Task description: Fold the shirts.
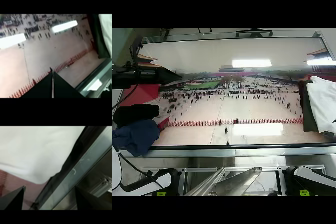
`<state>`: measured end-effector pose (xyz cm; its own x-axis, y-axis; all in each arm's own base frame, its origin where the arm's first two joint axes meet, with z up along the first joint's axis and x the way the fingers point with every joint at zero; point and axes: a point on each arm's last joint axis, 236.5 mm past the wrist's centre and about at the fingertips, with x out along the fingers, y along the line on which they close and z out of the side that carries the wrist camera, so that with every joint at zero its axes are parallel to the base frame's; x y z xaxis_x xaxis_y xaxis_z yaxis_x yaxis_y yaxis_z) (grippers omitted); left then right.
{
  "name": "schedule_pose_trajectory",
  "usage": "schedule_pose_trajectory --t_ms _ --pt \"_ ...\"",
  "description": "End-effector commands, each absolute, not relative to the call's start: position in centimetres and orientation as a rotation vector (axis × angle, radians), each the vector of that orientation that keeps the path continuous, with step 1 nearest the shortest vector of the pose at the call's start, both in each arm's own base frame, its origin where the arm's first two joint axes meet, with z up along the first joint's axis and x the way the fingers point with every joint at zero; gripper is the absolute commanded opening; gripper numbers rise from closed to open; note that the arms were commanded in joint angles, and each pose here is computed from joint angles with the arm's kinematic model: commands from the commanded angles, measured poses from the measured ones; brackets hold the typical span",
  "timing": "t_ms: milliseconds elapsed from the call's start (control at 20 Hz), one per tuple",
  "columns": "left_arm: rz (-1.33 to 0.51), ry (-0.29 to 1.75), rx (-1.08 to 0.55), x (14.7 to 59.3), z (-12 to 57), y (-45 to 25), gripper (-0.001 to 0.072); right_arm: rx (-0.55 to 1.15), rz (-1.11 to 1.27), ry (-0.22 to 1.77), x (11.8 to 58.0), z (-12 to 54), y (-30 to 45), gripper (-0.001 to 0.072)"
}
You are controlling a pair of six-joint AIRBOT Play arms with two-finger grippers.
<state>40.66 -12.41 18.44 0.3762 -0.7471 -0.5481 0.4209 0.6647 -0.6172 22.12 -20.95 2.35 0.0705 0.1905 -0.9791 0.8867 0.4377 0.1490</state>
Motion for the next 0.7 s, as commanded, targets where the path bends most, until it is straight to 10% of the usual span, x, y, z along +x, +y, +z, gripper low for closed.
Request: schedule_pose_trajectory --t_ms 0,50,200,650 --pt "-0.804 0.866 -0.366 40.2 21.9 -12.8 0.0027 1.061 -0.518 1.372 25.5 7.8 -18.2 0.0414" --pt "-0.808 0.848 -0.357 40.1 23.4 -12.9 0.0013 1.056 -0.436 1.32 27.5 9.5 -16.8 0.021" --pt "-0.818 0.785 -0.309 38.8 27.0 -13.1 0.0012 0.945 -0.192 1.191 32.4 13.6 -10.9 0.0013" --pt "-0.802 0.991 -0.443 26.0 17.9 -15.1 0.0012 0.45 0.305 1.137 29.1 12.0 9.9 0.0012"
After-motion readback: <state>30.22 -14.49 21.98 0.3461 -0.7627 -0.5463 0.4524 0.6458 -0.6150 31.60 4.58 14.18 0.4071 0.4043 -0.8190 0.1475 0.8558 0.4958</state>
